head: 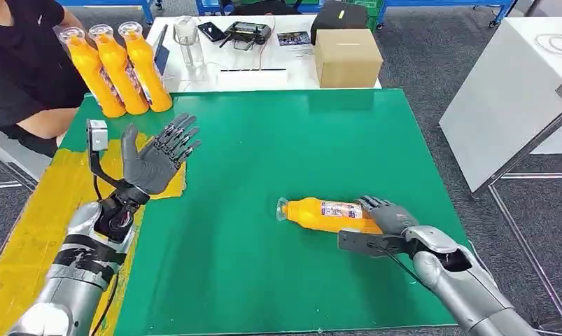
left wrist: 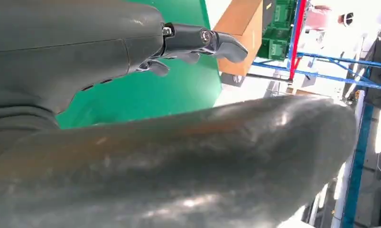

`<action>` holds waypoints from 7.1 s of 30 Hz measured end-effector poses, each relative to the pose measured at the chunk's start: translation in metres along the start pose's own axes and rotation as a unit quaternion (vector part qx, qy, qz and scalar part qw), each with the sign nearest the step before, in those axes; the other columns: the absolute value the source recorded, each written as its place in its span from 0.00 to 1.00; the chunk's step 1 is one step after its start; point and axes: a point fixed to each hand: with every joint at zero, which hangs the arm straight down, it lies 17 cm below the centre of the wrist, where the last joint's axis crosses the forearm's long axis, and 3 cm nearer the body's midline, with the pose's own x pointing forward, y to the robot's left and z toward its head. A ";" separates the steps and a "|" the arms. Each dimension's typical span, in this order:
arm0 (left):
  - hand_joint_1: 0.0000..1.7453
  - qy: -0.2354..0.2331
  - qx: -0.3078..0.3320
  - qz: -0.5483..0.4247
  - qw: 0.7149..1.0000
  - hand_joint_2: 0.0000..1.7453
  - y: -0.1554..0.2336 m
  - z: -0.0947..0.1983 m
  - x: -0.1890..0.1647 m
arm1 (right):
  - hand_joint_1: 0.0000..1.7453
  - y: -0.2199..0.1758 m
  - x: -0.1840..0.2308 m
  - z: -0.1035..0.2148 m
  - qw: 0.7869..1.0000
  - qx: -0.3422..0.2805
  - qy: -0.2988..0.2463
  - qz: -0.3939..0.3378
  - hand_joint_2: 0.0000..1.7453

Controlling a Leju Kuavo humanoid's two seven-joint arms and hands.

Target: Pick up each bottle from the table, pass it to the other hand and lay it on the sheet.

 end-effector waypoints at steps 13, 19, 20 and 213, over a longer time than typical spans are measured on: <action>0.00 0.002 -0.031 0.007 0.999 0.00 -0.022 -0.023 0.000 | 1.00 0.051 -0.025 0.031 0.994 0.107 -0.037 0.014 1.00; 0.00 0.002 -0.043 0.012 0.999 0.00 -0.031 -0.032 -0.001 | 1.00 0.061 -0.039 0.043 0.992 0.120 -0.031 0.031 1.00; 0.00 0.002 -0.044 0.012 0.999 0.00 -0.031 -0.032 -0.001 | 1.00 0.061 -0.039 0.044 0.992 0.118 -0.030 0.033 1.00; 1.00 0.082 0.120 -0.781 0.608 1.00 0.062 0.049 0.007 | 0.00 -0.118 0.145 0.196 0.855 -0.376 -0.192 -0.300 0.00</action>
